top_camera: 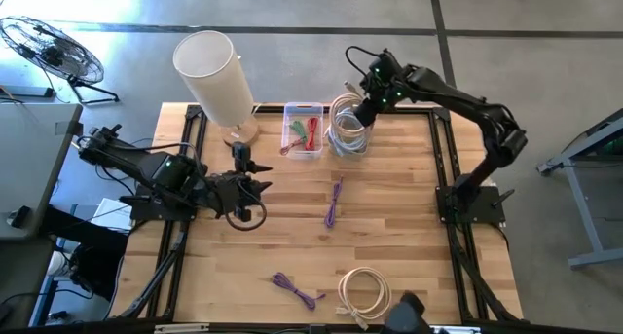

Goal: Pick & Place USB Port
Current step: Put the left light brown usb cable into the white bin

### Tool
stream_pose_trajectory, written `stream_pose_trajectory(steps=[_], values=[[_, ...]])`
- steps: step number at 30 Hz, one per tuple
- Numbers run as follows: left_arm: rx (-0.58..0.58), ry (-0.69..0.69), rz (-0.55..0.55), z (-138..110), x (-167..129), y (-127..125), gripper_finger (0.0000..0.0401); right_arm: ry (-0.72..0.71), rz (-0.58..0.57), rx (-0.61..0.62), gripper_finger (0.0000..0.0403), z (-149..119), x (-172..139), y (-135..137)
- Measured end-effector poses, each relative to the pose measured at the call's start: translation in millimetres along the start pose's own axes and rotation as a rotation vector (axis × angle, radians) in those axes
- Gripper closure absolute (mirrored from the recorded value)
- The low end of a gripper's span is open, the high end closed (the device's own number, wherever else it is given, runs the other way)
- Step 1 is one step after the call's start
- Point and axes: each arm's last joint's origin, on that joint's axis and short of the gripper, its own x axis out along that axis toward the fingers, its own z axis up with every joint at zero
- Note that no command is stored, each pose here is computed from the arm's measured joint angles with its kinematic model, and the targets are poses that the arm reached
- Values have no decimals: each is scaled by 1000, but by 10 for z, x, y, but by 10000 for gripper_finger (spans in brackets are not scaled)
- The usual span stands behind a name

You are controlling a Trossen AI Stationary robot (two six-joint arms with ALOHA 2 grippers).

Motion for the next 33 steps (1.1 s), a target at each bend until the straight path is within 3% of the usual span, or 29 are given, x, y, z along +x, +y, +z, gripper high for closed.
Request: stream_pose_trajectory(steps=[16, 33], values=[[38, 40, -11, -48, 0, -12, 229, 132, -10, 62, 372, -42, 590, -283], [40, 43, -12, -53, 0, -13, 229, 211, -26, 99, 374, -120, 888, -441]])
